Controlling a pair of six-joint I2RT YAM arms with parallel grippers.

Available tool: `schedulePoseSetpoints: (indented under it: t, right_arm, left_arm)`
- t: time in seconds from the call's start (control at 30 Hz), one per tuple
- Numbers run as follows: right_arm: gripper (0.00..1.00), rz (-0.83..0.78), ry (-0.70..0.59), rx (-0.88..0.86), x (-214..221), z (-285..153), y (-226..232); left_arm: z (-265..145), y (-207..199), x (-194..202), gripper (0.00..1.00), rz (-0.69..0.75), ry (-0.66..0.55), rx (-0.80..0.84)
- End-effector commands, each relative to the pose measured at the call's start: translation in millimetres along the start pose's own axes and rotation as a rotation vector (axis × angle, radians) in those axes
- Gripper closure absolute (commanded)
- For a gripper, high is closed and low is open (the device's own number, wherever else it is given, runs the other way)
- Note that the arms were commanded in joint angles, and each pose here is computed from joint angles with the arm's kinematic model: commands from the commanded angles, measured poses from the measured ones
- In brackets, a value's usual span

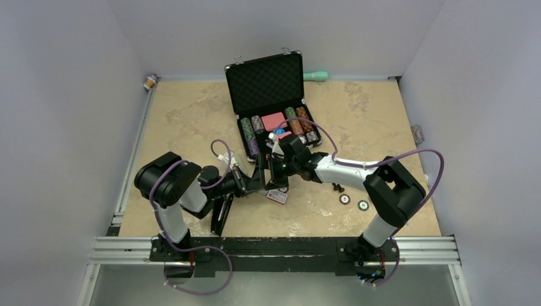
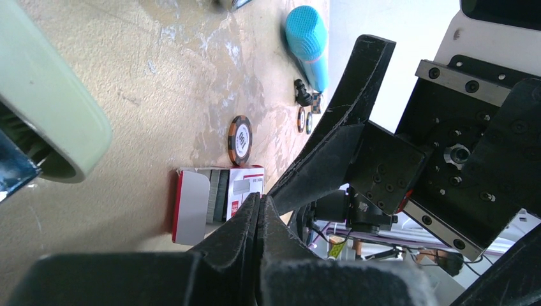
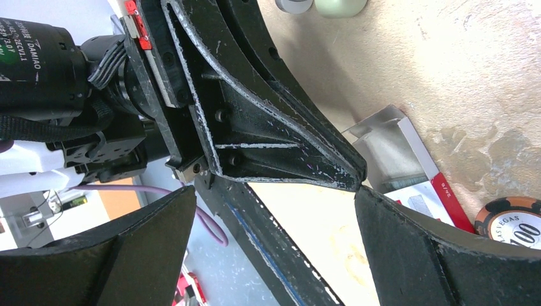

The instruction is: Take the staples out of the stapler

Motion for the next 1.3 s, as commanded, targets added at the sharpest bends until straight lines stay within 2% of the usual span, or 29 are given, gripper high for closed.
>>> schedulePoseSetpoints:
  t: [0.0, 0.73, 1.13, 1.2, 1.27]
  right_arm:
    - [0.01, -0.074, -0.050, -0.103, -15, -16, 37]
    - [0.01, -0.074, -0.091, -0.074, -26, -19, 40]
    - [0.01, -0.052, -0.293, 0.133, -39, -67, 25]
    - [0.02, -0.036, -0.321, 0.170, -34, -75, 15]
    - [0.04, -0.011, -0.338, 0.212, -27, -82, 2]
  left_arm:
    - [6, -9, -7, 1.00, 0.071, -0.023, 0.056]
    - [4, -9, -7, 1.00, 0.085, -0.031, 0.052]
    - [-10, -59, -22, 1.00, 0.148, -0.055, 0.129]
    - [-13, -61, -27, 1.00, 0.189, -0.057, 0.078]
    - [-17, -54, -32, 1.00, 0.229, -0.048, -0.054]
Point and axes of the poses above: each gripper's point midway between its finger pads, its own z axis out along the fingers, its own y axis along the line the jaws close on, x = y × z, the point moved 2 cm from there along -z, back along the fingers, and after that the axes turned 7 degrees about z, right-handed, at the moved point
